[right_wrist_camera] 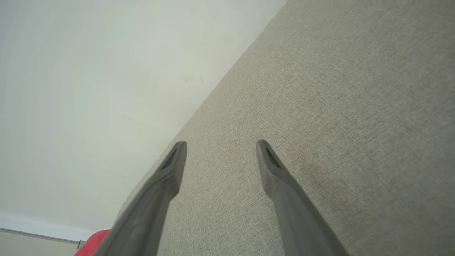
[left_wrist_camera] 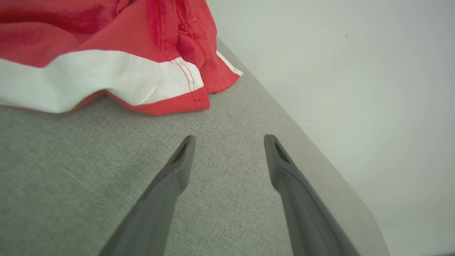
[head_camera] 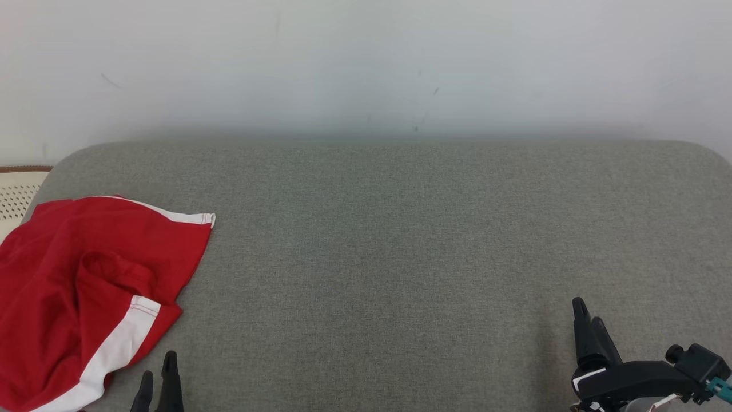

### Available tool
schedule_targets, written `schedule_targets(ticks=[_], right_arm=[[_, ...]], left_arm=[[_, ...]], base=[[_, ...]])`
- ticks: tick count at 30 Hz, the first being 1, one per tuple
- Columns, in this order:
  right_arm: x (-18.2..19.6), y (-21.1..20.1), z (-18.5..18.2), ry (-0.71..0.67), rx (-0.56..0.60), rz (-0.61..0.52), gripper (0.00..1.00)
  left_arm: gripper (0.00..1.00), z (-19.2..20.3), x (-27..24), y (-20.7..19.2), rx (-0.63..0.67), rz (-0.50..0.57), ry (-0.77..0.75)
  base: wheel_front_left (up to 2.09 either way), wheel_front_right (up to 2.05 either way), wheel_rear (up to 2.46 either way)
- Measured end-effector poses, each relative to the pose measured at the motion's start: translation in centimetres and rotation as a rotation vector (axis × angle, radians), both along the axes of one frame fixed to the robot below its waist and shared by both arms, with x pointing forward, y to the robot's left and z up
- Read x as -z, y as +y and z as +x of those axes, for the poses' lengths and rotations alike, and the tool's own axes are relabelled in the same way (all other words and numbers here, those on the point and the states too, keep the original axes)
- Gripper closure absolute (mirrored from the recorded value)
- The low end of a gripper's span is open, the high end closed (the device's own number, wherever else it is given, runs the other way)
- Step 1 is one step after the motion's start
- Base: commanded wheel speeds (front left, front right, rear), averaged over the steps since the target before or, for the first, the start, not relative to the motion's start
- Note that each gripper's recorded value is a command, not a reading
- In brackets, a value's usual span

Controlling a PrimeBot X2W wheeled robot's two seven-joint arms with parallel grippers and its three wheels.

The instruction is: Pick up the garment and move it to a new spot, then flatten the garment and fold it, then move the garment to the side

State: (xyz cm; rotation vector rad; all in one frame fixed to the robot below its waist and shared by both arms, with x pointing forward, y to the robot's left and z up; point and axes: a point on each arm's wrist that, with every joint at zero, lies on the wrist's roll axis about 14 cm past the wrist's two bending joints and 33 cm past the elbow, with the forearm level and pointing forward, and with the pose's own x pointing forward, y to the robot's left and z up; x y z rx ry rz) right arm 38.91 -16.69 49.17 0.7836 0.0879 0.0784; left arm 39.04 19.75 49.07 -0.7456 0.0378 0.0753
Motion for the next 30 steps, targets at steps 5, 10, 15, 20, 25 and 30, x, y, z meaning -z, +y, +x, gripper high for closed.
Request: schedule_targets(ticks=[5,10,15,20,25,30], right_arm=[[-0.5,0.3,-0.1,-0.027,-0.012,-0.057,0.0],[-0.8,0.4,-0.1,-0.049,-0.017,-0.108,0.0],[-0.9,0.8,-0.2,-0.065,-0.029,-0.162,0.0],[-1.0,1.1,-0.2,-0.078,-0.044,-0.216,0.0],[-1.0,1.3,-0.2,-0.093,-0.052,-0.269,0.0],[-1.2,1.3,-0.2,-0.111,-0.054,-0.321,0.0]], left_arm=[[0.0,0.0,-0.1,0.0,0.0,0.057,-0.008],[0.0,-0.4,0.3,0.3,-0.008,0.11,0.001],[0.0,-0.5,0.1,0.3,-0.004,0.17,-0.008],[0.0,-0.5,0.0,0.2,0.0,0.228,-0.015],[0.0,-0.4,-0.2,0.0,0.013,0.287,-0.027],[0.0,-0.5,-0.1,-0.3,0.027,0.342,-0.029]], base=[[0.0,0.0,0.0],[0.0,0.0,0.0],[0.0,0.0,0.0],[0.0,0.0,0.0],[0.0,0.0,0.0],[0.0,0.0,0.0]])
